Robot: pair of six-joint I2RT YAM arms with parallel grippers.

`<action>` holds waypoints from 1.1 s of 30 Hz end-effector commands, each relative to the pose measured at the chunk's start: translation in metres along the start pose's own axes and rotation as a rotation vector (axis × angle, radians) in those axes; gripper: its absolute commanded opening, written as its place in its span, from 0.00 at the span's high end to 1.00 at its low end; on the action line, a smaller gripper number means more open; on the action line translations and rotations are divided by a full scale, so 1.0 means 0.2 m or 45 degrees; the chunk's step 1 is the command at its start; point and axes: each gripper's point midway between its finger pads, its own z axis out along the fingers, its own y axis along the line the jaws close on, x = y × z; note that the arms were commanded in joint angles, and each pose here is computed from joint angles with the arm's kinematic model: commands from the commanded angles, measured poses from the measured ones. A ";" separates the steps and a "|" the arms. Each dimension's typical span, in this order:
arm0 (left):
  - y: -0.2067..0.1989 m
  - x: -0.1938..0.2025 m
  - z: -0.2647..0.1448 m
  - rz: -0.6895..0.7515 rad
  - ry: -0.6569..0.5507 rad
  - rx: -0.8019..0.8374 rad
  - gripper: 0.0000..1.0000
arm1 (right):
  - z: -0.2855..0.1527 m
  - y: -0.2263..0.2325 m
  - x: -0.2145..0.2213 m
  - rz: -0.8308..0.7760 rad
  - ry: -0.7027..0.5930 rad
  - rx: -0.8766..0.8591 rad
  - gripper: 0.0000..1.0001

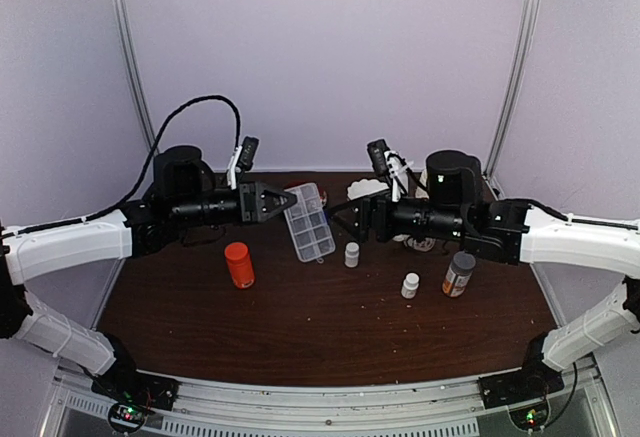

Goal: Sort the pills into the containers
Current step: Pass from the right arm to the left

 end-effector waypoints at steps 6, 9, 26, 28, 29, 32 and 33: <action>-0.32 -0.12 -0.07 0.194 -0.056 0.333 0.83 | -0.07 0.14 0.04 0.081 0.013 -0.313 0.28; -0.36 -0.11 -0.08 0.202 -0.050 0.393 0.83 | -0.07 0.15 0.03 0.090 0.005 -0.334 0.34; -0.44 -0.08 -0.11 0.221 -0.002 0.536 0.84 | -0.17 0.34 -0.05 0.163 -0.048 -0.656 0.49; -0.44 -0.08 -0.11 0.220 0.000 0.534 0.84 | -0.19 0.35 -0.06 0.166 -0.050 -0.680 0.52; -0.44 -0.08 -0.10 0.221 0.001 0.531 0.84 | -0.20 0.36 -0.07 0.168 -0.052 -0.686 0.53; -0.43 -0.08 -0.10 0.227 0.001 0.518 0.85 | -0.23 0.38 -0.08 0.165 -0.064 -0.705 0.58; -0.43 -0.08 -0.10 0.229 0.000 0.514 0.84 | -0.23 0.38 -0.08 0.165 -0.065 -0.707 0.60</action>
